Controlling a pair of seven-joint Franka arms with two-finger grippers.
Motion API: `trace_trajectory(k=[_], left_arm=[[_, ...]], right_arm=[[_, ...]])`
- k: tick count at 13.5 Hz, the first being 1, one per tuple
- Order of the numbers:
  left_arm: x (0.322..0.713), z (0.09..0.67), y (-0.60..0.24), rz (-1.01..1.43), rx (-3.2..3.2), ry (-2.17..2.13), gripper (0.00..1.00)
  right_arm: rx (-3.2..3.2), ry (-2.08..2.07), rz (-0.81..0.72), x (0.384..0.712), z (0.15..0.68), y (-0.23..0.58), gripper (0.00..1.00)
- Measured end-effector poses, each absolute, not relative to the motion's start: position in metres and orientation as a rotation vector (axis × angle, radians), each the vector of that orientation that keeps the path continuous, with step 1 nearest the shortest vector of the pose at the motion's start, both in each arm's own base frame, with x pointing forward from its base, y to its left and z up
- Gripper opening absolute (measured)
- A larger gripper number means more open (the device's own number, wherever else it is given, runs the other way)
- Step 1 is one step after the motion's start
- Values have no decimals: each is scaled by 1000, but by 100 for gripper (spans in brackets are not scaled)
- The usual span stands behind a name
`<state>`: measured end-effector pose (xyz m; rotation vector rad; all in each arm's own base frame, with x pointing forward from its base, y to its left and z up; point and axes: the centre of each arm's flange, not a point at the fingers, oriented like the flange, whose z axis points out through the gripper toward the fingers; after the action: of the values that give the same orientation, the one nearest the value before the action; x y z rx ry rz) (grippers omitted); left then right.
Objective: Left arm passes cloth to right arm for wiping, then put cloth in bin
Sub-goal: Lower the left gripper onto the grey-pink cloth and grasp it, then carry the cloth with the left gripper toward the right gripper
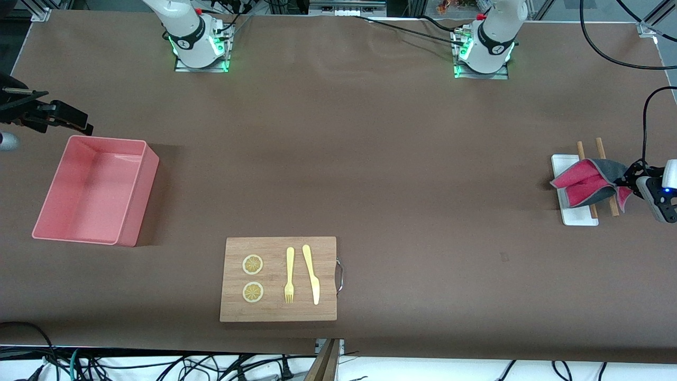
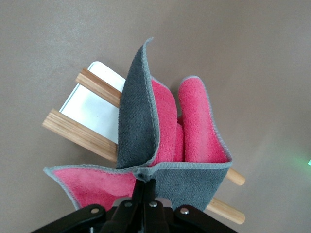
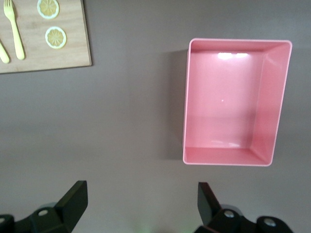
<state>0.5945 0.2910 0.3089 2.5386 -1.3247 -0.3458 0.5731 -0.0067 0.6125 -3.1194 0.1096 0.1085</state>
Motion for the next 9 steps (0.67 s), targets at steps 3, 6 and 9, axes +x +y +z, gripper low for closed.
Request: trace_trajectory(k=[3, 6, 9], left_arm=[[598, 320, 288, -350, 2528, -1329, 2], [604, 351, 281, -369, 2496, -1332, 2], [612, 381, 262, -359, 2499, -1364, 2]], right_arm=[[-3119, 128, 96, 574, 613, -13, 100], [-3119, 127, 95, 574, 613, -13, 100], [-3120, 126, 95, 574, 613, -12, 100]])
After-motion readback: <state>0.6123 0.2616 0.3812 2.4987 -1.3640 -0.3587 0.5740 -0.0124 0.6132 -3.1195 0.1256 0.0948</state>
